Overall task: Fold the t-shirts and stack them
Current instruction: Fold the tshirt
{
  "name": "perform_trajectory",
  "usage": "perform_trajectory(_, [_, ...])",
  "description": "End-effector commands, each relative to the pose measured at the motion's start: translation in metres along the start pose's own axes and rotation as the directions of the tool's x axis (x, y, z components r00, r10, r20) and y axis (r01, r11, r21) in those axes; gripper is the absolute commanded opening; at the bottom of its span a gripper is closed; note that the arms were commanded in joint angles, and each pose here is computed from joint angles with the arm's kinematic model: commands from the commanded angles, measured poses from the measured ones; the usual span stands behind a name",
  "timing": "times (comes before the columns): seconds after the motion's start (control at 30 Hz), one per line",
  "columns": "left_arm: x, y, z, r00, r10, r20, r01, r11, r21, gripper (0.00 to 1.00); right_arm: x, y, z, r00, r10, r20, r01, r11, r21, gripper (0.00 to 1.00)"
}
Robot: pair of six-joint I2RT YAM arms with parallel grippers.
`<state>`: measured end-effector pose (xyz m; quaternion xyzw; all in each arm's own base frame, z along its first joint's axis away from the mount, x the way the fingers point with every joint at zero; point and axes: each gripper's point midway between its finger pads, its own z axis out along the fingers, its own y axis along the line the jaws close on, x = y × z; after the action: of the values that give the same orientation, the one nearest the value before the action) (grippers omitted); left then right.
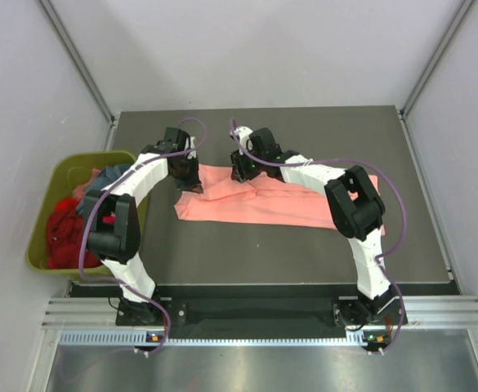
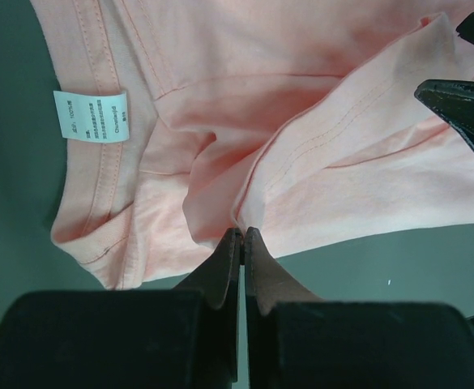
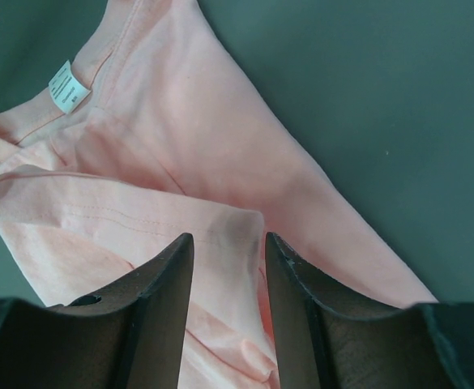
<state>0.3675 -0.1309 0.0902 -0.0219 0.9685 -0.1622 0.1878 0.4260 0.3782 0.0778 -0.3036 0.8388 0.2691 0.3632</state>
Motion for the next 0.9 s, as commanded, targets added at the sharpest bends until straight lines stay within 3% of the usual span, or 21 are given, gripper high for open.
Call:
perform_trajectory(0.0, [-0.004,-0.006,-0.015,0.999,0.015,0.041,-0.016,1.0,0.012,0.0,-0.008,0.015,0.004,0.998,-0.049,0.024,0.05,0.999,-0.017,0.41])
perform_trajectory(0.3, [-0.004,-0.004,-0.014,0.999,0.016,0.042,-0.016,1.0,0.002,0.0,-0.004,0.018,0.003,0.998,-0.055,0.022,0.055,0.998,-0.028,0.35])
perform_trajectory(0.4, [-0.002,-0.003,-0.012,0.999,0.017,0.037,-0.016,1.0,-0.003,0.0,-0.003,0.018,0.001,0.998,-0.057,0.019,0.057,0.998,-0.024,0.2])
perform_trajectory(0.43, [-0.003,-0.001,-0.013,0.999,0.017,0.041,-0.016,1.0,-0.011,0.0,-0.003,0.016,0.0,0.998,-0.056,0.021,0.056,0.998,-0.012,0.07])
perform_trajectory(0.47, [-0.003,0.0,-0.013,0.999,0.017,0.043,-0.016,1.0,-0.017,0.0,-0.008,0.017,-0.005,0.998,-0.061,0.033,0.061,0.998,-0.006,0.01])
perform_trajectory(0.67, [-0.009,0.005,-0.024,0.997,0.014,0.081,-0.009,0.998,-0.066,0.0,-0.027,0.019,-0.042,0.991,-0.088,0.101,0.084,0.995,0.047,0.0])
perform_trajectory(0.87, [-0.006,-0.001,-0.036,0.996,0.021,0.091,-0.016,0.998,-0.058,0.0,-0.017,0.026,-0.071,0.986,-0.086,0.142,0.08,0.996,0.05,0.0])
